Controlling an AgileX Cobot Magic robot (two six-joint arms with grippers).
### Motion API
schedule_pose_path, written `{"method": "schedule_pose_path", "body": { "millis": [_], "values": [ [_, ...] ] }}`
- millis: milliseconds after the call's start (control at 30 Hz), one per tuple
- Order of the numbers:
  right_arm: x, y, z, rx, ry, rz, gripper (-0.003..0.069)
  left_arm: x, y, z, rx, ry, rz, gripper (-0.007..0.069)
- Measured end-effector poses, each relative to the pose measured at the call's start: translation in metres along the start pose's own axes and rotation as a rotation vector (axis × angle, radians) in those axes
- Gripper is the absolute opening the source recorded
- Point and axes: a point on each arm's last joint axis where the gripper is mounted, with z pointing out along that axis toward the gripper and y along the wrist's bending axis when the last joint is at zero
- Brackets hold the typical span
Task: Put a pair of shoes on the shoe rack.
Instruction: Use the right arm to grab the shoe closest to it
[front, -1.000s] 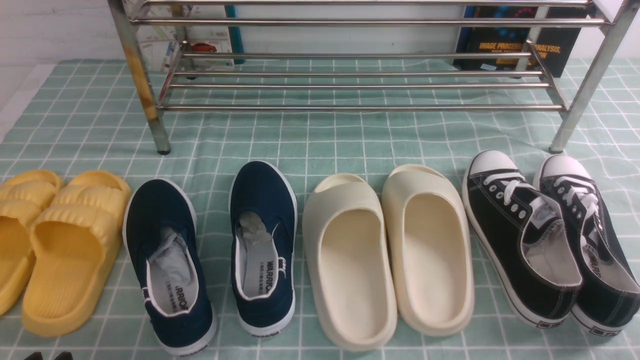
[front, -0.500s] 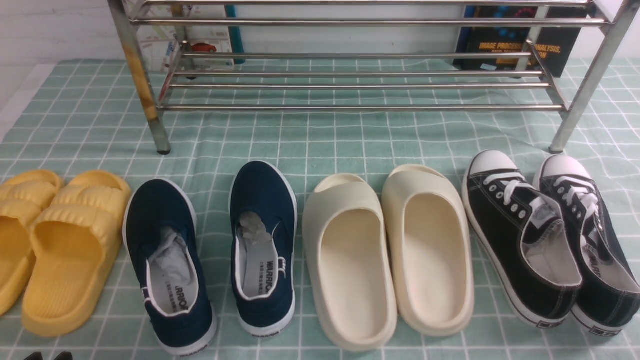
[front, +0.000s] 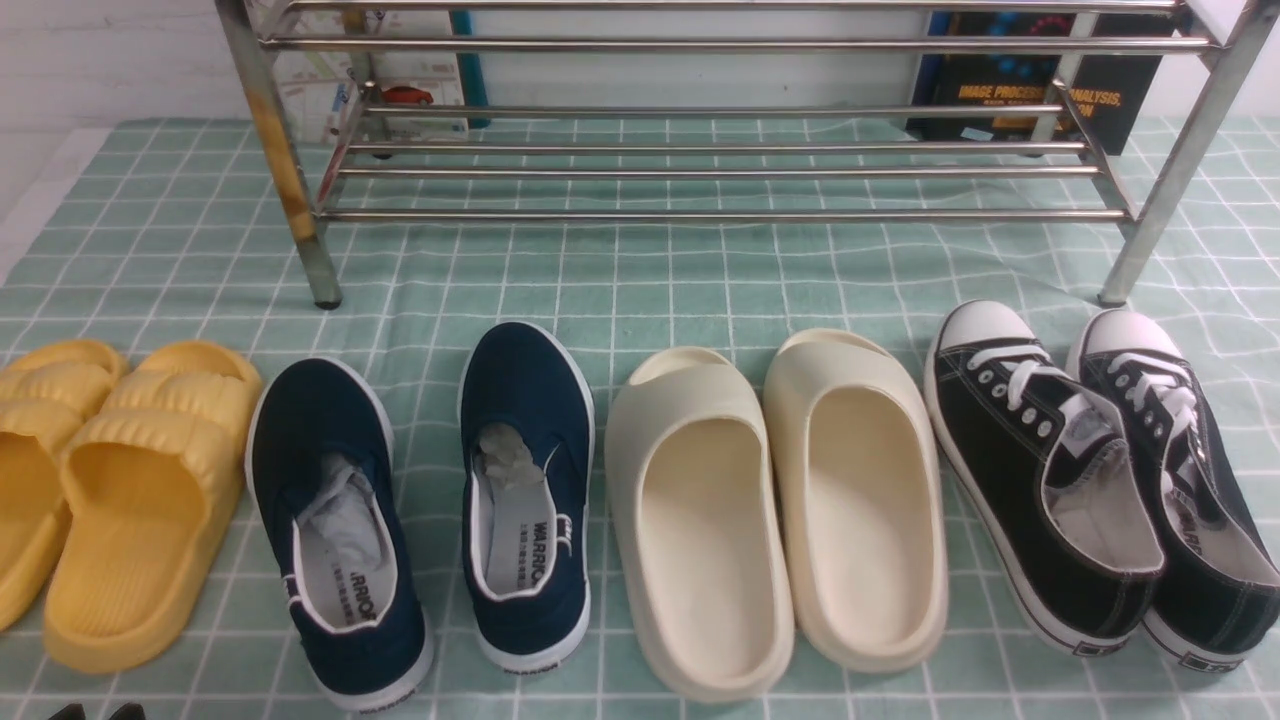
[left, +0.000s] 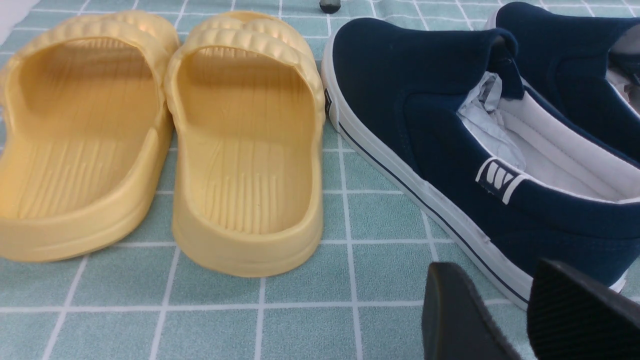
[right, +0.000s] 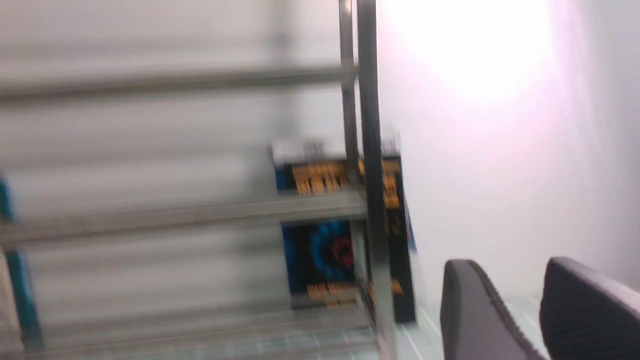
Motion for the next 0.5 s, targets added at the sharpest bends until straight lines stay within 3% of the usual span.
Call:
{"method": "schedule_pose_path", "body": {
  "millis": [167,233,267,300,333,367,500],
  "values": [
    [-0.019,0.005,-0.002,-0.068,-0.204,0.129,0.0215,0.000,0.000,0.000,0.000,0.000,0.000,0.0238],
    [-0.028,0.008,-0.001,-0.085,-0.228,0.124,0.0178,0.000,0.000,0.000,0.000,0.000,0.000,0.0238],
    [-0.043,0.012,0.002,-0.099,-0.247,0.099,0.0123,0.000,0.000,0.000,0.000,0.000,0.000,0.0238],
    [-0.043,0.012,0.002,-0.099,-0.242,0.094,0.0116,0.000,0.000,0.000,0.000,0.000,0.000,0.0238],
    [-0.065,0.017,0.008,-0.102,-0.248,0.055,0.0031,0.000,0.000,0.000,0.000,0.000,0.000,0.0238],
    [-0.074,0.019,0.011,-0.096,-0.233,0.041,0.0010,0.000,0.000,0.000,0.000,0.000,0.000,0.0238],
    [-0.111,0.026,0.036,-0.047,-0.104,-0.022,0.0005,0.000,0.000,0.000,0.000,0.000,0.000,0.0238]
  ]
}}
